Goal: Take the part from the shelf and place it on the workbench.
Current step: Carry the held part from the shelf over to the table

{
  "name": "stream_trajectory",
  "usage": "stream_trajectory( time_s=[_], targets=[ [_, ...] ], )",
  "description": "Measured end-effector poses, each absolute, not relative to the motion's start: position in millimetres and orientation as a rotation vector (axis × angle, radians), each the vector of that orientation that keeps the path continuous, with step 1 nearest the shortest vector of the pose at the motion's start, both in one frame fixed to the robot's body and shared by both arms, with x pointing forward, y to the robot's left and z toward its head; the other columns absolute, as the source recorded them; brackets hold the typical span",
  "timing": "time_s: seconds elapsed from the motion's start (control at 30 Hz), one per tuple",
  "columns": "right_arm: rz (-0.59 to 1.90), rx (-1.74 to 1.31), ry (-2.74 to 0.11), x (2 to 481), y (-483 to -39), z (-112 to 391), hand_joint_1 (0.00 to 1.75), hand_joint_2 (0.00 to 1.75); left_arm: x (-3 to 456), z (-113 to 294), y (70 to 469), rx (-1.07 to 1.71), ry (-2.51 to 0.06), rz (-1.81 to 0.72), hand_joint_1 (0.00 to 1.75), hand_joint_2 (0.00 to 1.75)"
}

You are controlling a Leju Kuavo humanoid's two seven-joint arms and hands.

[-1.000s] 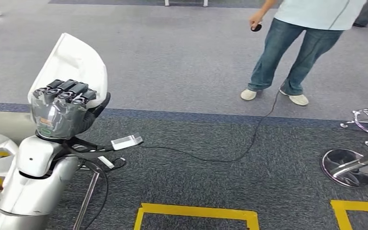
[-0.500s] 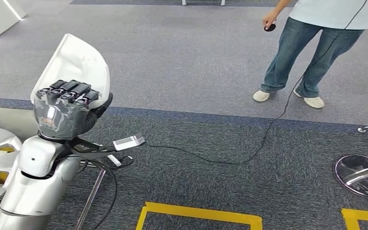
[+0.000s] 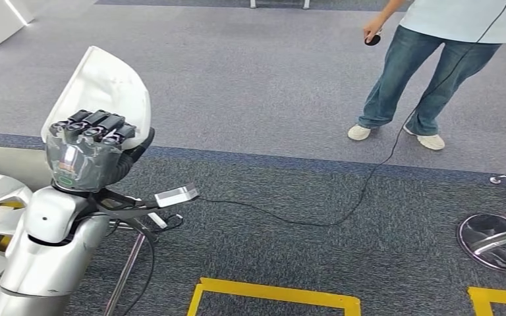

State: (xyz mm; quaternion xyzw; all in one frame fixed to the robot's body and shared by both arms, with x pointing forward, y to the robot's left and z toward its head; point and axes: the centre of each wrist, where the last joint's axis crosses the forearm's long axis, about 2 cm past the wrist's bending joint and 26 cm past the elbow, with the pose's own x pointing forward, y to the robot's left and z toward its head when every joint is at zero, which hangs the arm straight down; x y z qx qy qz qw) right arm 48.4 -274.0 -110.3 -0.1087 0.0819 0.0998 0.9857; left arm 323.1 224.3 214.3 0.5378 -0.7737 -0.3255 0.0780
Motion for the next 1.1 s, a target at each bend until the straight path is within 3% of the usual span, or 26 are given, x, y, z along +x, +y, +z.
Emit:
stream_trajectory(
  time_s=[1.1],
  targets=[
    [0.18, -0.253, 0.094, 48.6, -275.3, -110.1, 0.0, 0.0, 322.5, 212.3, 227.3, 1.618, -2.294, -0.964, 1.75, 1.75]
  ],
)
